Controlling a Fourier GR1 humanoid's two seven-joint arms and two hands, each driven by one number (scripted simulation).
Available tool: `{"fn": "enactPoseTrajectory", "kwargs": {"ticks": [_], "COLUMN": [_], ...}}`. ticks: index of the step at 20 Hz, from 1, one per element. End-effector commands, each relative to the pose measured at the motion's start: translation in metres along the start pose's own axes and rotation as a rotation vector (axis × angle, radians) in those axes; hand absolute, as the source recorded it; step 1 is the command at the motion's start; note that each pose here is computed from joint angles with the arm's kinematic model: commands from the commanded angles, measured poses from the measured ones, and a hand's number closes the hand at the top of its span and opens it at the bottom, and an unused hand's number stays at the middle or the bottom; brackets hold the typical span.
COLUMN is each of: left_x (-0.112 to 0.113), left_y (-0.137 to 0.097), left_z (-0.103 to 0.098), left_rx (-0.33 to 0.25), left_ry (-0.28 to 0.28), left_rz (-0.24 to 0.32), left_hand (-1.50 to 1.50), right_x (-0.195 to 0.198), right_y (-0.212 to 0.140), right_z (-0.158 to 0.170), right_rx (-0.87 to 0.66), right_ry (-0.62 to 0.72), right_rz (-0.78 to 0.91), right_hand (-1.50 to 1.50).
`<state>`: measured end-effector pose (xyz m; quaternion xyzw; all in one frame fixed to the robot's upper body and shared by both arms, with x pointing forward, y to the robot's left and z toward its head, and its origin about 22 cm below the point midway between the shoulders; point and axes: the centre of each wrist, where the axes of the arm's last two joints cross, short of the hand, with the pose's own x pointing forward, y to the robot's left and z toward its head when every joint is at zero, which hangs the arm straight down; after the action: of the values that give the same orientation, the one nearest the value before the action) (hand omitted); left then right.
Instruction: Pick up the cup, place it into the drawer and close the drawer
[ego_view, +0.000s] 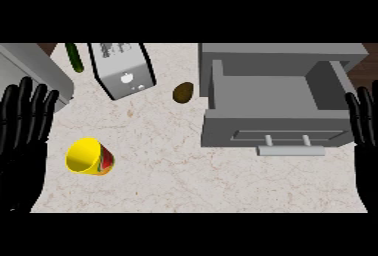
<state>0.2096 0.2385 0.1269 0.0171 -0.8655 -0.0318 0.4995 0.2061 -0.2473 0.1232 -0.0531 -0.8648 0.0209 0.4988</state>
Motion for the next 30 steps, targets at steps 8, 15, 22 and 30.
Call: {"fn": "enactPoseTrajectory", "kwargs": {"ticks": [8, 15, 22, 30], "left_x": [-0.025, -0.035, -0.027, -0.053], "left_y": [0.044, 0.049, 0.032, 0.055], "left_z": [0.013, 0.000, -0.008, 0.002], "left_rx": [-0.249, -0.261, -0.252, -0.223], "left_ry": [0.070, 0.089, 0.115, 0.150], "left_rz": [0.339, 0.347, 0.343, 0.312], "left_hand": [-1.50, -1.50, -1.50, -1.50], "right_x": [-0.003, 0.005, -0.007, 0.001], "right_y": [0.019, 0.024, 0.027, 0.011], "right_z": [-0.003, -0.024, -0.020, -0.021], "right_rx": [0.157, 0.154, 0.165, 0.148], "right_ry": [0.079, 0.074, 0.087, 0.066], "right_rz": [-0.157, -0.161, -0.159, -0.174], "right_hand": [-1.50, -1.50, -1.50, -1.50]}}
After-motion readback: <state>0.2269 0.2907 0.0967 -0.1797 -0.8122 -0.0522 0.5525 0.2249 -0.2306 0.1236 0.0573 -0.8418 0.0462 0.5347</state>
